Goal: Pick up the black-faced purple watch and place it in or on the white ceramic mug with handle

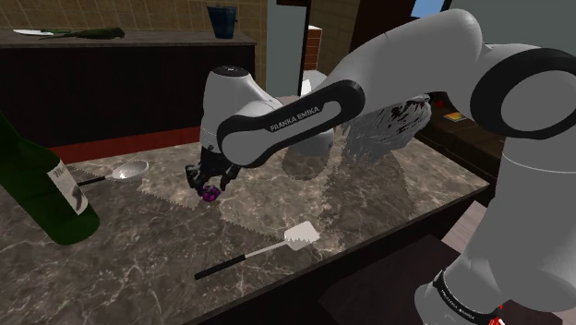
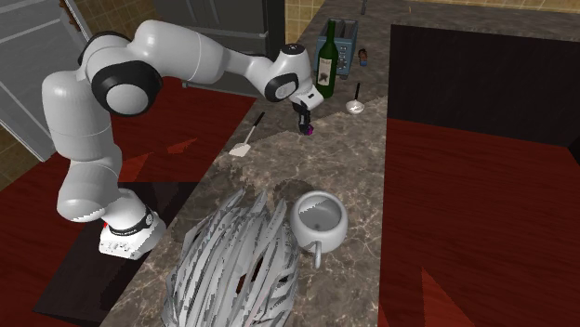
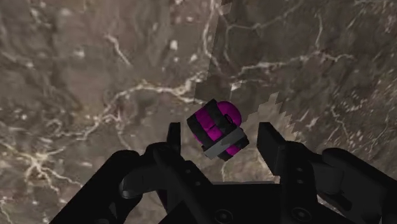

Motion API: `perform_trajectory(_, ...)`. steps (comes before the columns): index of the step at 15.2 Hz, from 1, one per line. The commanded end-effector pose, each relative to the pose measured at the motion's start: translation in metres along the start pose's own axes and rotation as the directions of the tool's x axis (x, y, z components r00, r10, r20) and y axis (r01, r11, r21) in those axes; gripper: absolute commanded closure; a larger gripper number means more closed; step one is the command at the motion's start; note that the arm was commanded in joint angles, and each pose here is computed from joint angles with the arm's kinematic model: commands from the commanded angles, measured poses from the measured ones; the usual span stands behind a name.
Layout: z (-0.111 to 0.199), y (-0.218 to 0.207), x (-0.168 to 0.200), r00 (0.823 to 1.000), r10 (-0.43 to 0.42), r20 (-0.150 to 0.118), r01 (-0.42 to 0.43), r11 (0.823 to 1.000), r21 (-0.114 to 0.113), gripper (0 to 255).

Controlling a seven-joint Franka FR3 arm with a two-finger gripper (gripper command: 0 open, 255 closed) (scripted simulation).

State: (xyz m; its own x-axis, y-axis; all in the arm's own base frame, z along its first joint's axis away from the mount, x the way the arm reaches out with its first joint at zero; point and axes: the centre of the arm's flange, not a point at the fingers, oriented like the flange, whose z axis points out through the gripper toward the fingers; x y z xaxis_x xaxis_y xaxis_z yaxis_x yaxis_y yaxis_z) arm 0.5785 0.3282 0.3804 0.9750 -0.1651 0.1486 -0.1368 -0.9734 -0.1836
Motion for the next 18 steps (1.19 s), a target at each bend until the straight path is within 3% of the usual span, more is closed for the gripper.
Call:
perform_trajectory(1,0.000,0.000,0.000,1.000,0.000,0.000,0.000,1.000,0.000,255)
perform_trajectory(9,0.000,0.000,0.000,1.000,0.000,0.000,0.000,1.000,0.000,255)
perform_trajectory(18,-0.046,-0.009,0.007,1.000,0.000,0.000,0.000,1.000,0.000,255)
